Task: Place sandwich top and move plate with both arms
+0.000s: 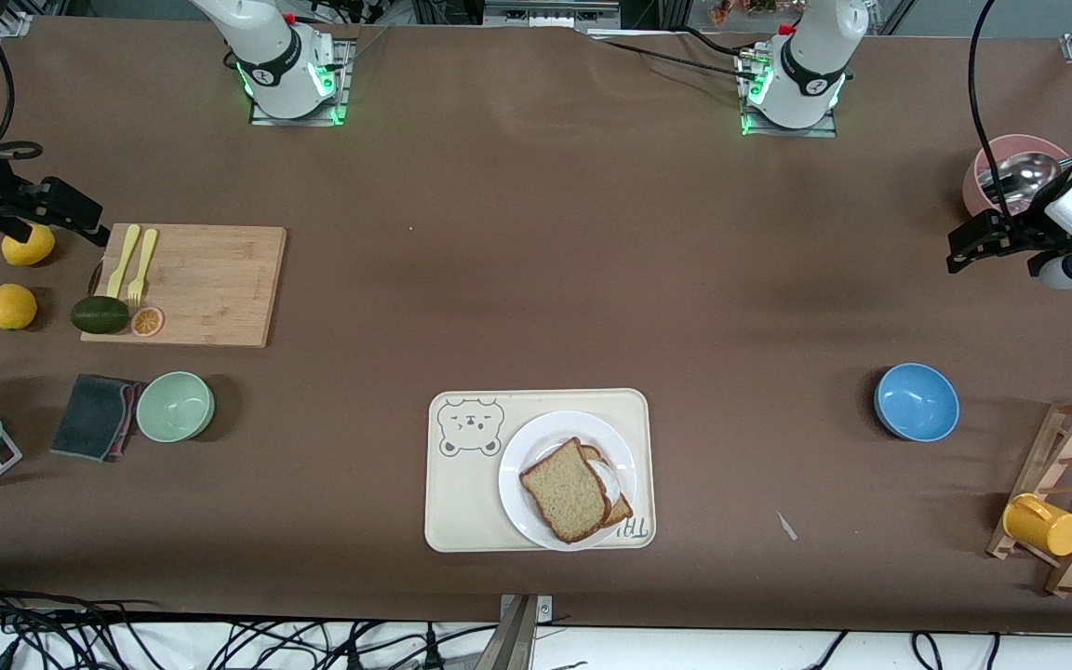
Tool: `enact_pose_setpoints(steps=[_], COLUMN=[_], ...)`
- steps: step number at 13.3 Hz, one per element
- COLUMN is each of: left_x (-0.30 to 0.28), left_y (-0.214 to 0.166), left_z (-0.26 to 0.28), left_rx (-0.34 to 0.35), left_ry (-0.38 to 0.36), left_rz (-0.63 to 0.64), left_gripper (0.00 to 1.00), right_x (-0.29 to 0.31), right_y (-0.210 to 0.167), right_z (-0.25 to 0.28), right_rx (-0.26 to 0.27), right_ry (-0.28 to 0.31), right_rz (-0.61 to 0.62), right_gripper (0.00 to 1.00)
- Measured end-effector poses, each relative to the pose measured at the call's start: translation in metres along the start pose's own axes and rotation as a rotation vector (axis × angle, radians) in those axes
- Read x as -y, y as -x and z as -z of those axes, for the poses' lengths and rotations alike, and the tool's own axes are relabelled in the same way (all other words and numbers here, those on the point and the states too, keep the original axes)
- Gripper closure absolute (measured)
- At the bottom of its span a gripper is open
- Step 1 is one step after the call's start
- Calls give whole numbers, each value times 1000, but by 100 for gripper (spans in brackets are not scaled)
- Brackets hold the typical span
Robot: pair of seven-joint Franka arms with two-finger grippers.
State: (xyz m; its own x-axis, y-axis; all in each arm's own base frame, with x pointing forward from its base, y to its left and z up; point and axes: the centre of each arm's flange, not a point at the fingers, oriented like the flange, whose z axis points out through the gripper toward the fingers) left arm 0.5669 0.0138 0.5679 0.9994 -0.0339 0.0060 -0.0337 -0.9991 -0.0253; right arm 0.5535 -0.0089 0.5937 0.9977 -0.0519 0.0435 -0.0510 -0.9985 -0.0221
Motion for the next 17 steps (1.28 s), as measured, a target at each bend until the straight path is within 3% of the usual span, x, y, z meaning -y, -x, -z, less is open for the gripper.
enact_pose_setpoints(steps=[17], left_x=[0], left_y=[-2], left_z=[-3], left_rx=[6], left_ry=[0], left_rz=[0], left_gripper=[0], right_x=[0], right_y=[0], right_z=[0], right_rx=[0], right_ry=[0], right_rz=[0], right_gripper=[0])
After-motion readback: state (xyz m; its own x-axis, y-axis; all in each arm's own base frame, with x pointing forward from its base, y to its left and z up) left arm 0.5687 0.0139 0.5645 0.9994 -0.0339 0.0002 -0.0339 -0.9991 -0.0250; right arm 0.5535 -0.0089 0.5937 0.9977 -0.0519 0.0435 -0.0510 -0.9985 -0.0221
